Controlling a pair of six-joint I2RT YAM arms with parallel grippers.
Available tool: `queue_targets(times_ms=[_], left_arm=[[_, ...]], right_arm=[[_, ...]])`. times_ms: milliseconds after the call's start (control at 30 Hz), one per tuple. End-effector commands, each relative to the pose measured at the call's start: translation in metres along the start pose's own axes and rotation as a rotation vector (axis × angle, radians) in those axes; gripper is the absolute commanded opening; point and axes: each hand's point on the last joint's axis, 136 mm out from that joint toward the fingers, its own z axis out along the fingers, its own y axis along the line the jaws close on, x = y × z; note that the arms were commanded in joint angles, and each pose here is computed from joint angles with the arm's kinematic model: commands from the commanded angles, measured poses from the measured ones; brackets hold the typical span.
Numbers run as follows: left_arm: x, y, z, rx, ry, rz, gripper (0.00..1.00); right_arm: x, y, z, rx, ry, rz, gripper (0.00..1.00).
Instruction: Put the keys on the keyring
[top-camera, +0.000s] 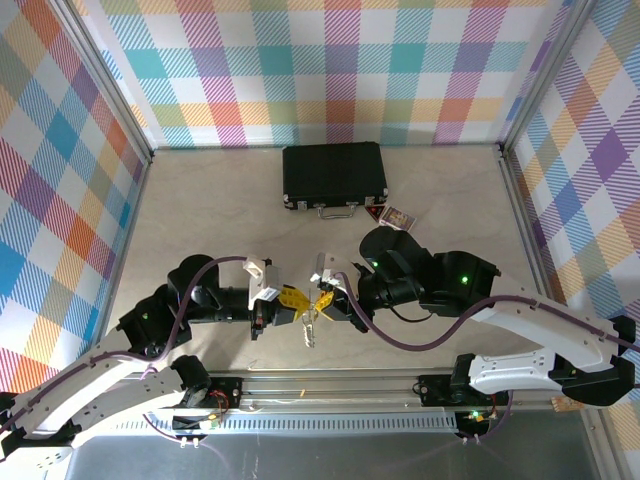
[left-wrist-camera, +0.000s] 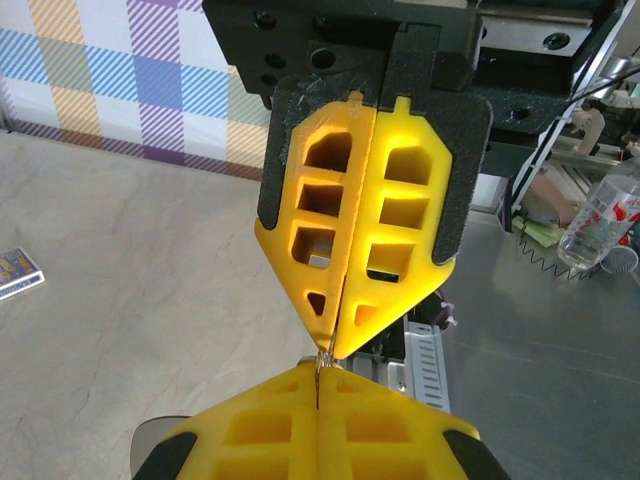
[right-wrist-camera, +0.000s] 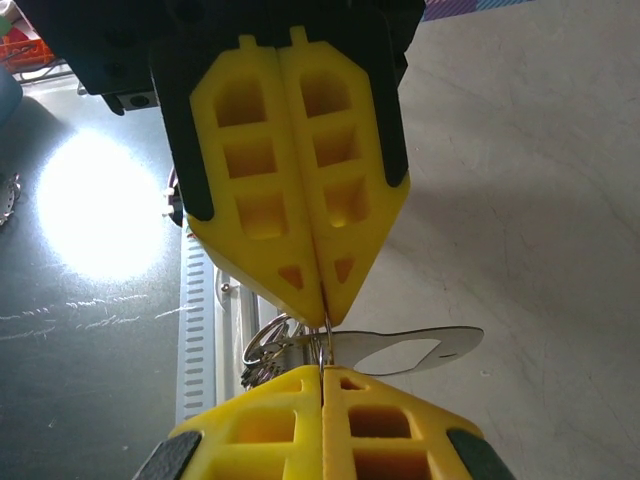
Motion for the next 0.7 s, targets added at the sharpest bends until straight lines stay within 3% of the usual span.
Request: queue_targets(times_ms=[0,667], left_arm=[[-0.014,-0.003,-0.003,0.006,-0.02,0.041,0.0],[-0.035,-0.007,-0.005,0.024,-0.132,0.019,0.0]], right_arm=[[-0.016,0.011,-0.002,-0.051,-0.063,-0.045,0.0],[0.005,0.023,0.002,-0.065,-0.039,-0.127,0.0]])
